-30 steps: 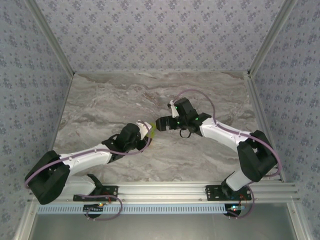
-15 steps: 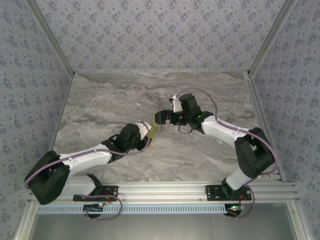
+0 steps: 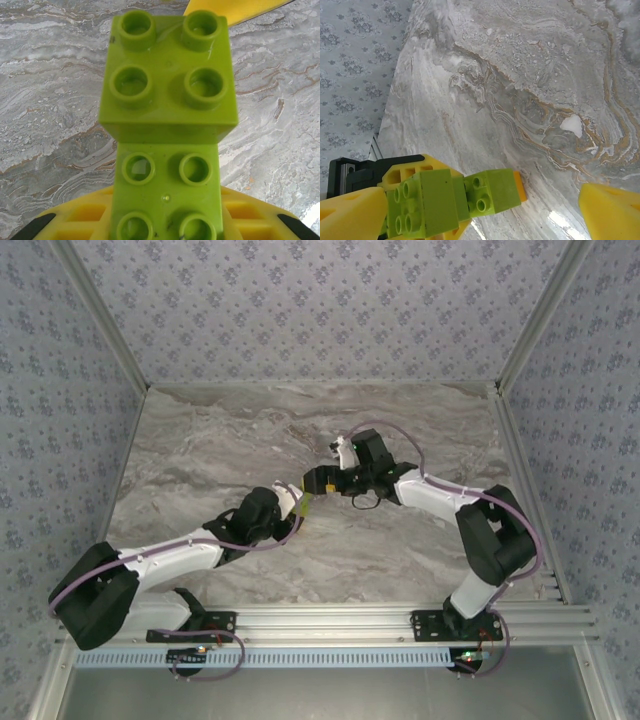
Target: Assemble a carrot with lego
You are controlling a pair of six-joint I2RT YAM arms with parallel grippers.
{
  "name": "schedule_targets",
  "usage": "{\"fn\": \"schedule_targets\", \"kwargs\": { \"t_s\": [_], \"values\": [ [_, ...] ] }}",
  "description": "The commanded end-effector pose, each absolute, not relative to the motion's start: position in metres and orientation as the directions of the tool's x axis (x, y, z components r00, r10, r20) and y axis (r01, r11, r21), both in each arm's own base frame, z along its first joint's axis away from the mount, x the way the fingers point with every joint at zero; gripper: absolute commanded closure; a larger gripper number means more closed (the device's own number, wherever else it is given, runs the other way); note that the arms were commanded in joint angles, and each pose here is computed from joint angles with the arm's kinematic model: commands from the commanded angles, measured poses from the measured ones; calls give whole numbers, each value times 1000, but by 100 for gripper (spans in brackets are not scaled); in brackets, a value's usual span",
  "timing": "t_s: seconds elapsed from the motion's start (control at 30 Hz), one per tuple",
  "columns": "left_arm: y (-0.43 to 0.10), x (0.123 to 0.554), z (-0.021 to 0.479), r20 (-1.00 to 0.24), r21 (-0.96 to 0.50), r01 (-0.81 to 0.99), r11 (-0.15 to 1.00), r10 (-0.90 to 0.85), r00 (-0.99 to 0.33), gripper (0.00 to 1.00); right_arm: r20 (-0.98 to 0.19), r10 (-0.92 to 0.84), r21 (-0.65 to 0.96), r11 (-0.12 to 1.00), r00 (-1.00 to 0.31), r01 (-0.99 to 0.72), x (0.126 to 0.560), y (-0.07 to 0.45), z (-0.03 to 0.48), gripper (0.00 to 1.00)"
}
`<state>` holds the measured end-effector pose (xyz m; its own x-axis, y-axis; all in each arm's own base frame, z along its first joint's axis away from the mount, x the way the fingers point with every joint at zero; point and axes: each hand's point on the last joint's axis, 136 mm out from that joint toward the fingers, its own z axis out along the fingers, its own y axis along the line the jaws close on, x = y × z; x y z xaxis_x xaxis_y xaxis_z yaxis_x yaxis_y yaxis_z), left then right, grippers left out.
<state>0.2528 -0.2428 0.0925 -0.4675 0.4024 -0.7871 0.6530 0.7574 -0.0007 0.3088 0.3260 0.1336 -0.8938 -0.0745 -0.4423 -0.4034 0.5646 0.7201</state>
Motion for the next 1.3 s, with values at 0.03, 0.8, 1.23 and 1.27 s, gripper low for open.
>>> {"fn": "schedule_targets", "kwargs": {
  "t_s": [0.03,0.8,1.23,1.27],
  "values": [
    [-244,256,103,-812,-14,647,762,369,-453,74,-416,-96,734,552,-904,-396,306,333,132,0],
    [-244,256,103,-810,-14,645,764,369,-455,58,-390,-138,705,591,-910,-392,297,333,113,0],
    [-246,253,109,-817,-27,659,752,363,-447,50,-389,-148,698,597,-909,-396,295,335,110,0],
    [-247,253,111,-818,-29,663,748,363,-445,49,-390,-148,699,595,-909,-397,295,335,111,0]
  ]
}}
